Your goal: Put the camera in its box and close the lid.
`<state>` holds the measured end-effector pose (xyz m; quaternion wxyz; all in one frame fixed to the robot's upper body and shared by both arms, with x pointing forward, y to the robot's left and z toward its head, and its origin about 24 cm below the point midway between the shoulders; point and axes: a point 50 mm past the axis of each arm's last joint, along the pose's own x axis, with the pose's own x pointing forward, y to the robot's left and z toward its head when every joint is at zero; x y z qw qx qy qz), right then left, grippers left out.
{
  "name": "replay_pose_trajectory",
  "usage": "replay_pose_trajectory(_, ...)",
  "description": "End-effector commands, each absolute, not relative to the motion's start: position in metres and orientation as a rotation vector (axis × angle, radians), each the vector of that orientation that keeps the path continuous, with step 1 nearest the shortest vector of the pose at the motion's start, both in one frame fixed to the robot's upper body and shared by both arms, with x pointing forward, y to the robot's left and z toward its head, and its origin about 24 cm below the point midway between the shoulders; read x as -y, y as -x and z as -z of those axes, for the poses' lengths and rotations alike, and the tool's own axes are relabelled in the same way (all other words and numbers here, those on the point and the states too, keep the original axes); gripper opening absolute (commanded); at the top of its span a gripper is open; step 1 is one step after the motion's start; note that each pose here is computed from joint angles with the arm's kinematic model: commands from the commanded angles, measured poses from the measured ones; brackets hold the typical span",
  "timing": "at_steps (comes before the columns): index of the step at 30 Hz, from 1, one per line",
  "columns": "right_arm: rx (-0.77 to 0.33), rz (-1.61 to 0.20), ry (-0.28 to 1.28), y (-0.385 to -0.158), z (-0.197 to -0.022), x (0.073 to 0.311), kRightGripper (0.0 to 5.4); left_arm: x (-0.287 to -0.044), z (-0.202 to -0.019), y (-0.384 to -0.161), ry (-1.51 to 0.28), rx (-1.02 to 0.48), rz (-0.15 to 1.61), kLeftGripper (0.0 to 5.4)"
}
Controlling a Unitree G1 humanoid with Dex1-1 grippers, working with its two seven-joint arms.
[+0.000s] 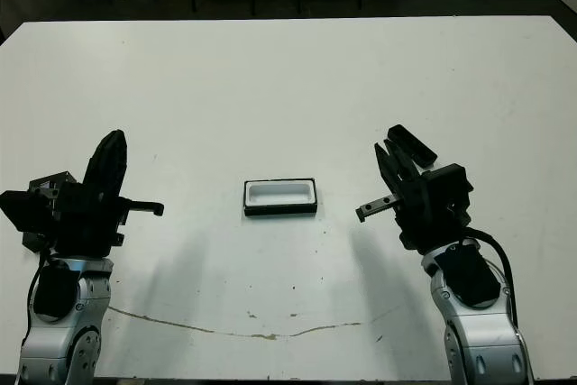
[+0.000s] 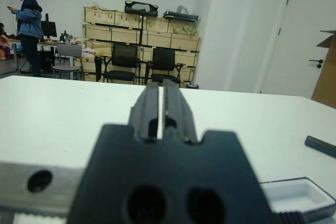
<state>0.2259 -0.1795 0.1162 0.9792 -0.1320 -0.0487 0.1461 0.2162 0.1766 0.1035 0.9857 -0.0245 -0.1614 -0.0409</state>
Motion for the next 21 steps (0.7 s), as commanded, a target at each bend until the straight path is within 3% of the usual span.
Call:
replay_pose_trajectory(1,0.066,-0.287,0.269,-0.226,-0.111,0.182,0.0,-0.179,-0.097,-0.216,0.047,0.293,0.078,0.01)
replay_pose_trajectory(14,0.034,-0.319,0.318,-0.229,-0.115,0.19,0.0,-0.179,-0.097,-0.215,0.02,0.3,0.075,0.01)
replay_pose_trajectory(17,0.048,-0.323,0.334,-0.237,-0.13,0.2,0.0,-0.179,-0.096,-0.215,0.028,0.302,0.074,0.01)
replay_pose_trajectory(21,0.098,-0.286,0.397,-0.258,-0.157,0.219,0.46,-0.178,-0.096,-0.215,0.032,0.299,0.071,0.0)
